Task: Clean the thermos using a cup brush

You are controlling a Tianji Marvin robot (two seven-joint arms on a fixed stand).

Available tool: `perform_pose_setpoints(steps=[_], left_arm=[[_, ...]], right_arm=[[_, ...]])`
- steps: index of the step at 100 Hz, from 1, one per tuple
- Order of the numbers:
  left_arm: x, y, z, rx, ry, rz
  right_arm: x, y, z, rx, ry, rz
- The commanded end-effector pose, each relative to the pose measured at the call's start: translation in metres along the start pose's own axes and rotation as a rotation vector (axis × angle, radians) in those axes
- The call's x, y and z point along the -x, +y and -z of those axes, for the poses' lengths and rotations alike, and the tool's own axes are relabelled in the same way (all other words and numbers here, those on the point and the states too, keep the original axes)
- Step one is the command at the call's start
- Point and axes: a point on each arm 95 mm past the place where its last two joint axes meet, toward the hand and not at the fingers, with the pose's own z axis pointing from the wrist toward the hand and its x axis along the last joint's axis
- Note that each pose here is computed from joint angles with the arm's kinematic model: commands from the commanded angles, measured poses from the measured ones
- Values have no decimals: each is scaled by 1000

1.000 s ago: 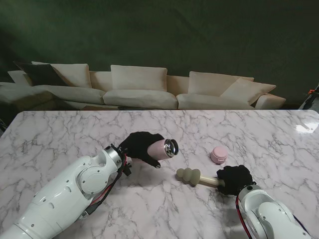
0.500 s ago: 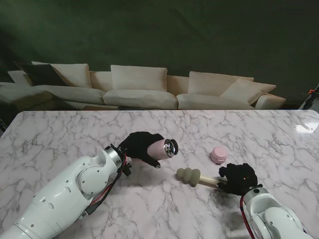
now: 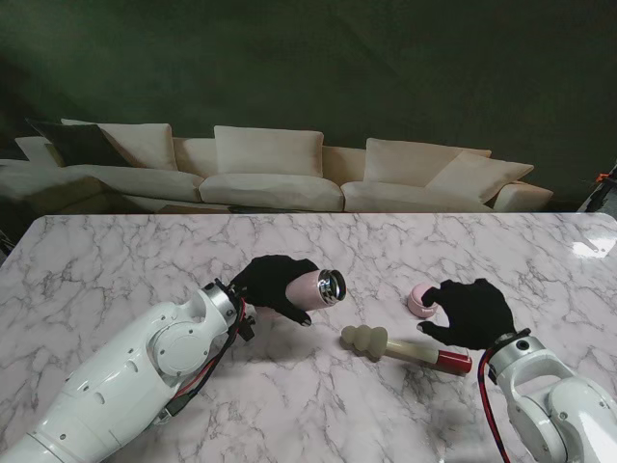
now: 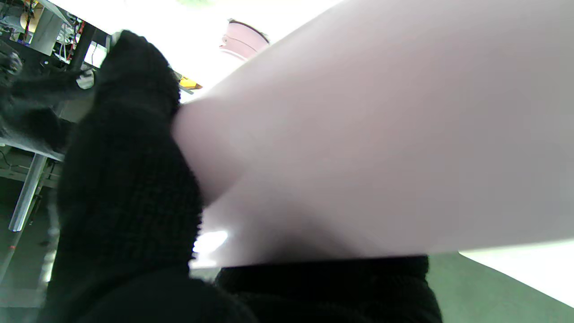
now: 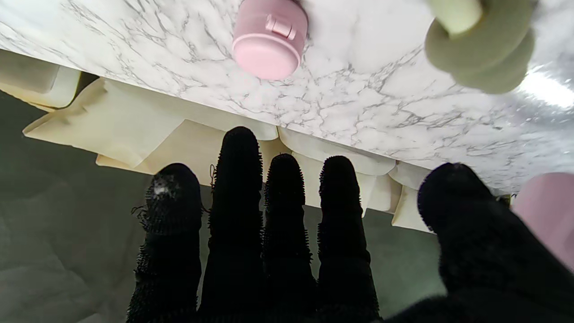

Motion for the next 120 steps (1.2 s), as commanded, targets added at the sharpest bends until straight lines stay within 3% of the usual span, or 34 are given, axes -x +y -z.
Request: perform_pose_setpoints(steps=[1,21,32,58,84,120], left_arm=[[-2,-2,-3,4,4,1],[-2,-1,-3,5,4,2],[-3,-1,-3,4,4,0],[0,-4,0,2,-1,-11],[1,-2,2,5,-7,-8],[1,-1,1,11,-7,-7]], right_arm=[[15,11,-12,0,-24,27],[36,7,-40,-111,-36,35],[42,-5,-62,-123,-30,-5],[45,-24,-95,-151,-1,66],[37,-47,-112,-209,5,79],[33,-76,-120,-267,-40,42]])
